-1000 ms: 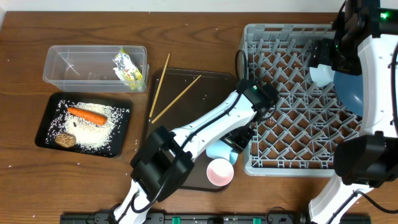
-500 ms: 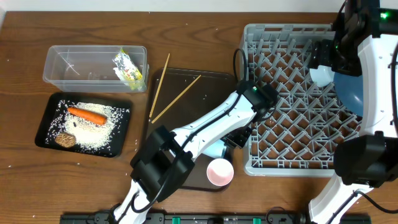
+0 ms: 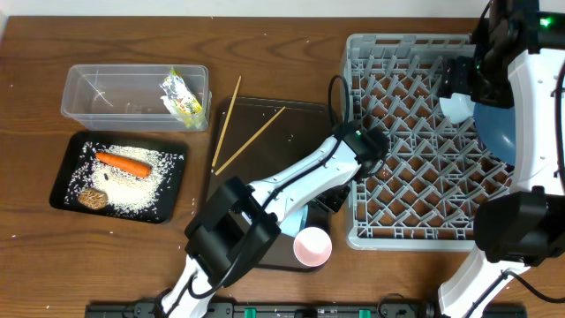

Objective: Sort waste into correct bins and load items into the dishwasher rack
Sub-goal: 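Move the left gripper right to the stacked light-blue and pink cups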

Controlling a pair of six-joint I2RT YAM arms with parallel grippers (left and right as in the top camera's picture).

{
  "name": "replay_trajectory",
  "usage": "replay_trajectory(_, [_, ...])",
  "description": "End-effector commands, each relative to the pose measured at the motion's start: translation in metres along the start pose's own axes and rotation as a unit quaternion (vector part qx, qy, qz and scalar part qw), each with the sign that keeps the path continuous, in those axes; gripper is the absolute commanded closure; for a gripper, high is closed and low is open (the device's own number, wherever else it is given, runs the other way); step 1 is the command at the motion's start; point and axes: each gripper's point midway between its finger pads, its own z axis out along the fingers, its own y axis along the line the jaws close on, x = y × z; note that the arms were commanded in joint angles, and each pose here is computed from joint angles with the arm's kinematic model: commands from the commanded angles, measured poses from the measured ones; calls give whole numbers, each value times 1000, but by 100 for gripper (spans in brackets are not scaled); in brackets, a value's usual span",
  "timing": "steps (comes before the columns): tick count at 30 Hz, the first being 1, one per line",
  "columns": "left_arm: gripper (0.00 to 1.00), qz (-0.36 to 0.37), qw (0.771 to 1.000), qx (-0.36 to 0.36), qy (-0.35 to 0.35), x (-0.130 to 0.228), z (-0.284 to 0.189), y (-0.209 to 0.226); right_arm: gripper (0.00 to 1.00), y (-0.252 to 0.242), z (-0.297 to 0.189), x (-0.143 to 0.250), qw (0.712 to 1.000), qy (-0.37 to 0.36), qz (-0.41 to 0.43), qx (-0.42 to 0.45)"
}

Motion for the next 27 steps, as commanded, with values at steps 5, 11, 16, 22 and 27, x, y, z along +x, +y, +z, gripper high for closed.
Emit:
replay_trajectory(5, [67, -24, 997, -72, 6, 11, 5, 30, 20, -6, 5, 1, 1000, 8, -7, 6])
replay_trajectory(11, [66, -20, 995, -84, 41, 27, 0, 38, 20, -6, 5, 1, 1000, 7, -6, 6])
replay_trajectory(16, [62, -24, 993, -93, 64, 38, -10, 45, 19, -6, 5, 1, 1000, 7, -6, 6])
replay_trajectory(22, [48, -49, 991, -94, 86, 50, -16, 46, 19, -6, 5, 1, 1000, 7, -7, 6])
replay_trajectory(27, [44, -61, 991, -71, 96, 53, -8, 36, 18, -6, 5, 1, 1000, 7, -8, 6])
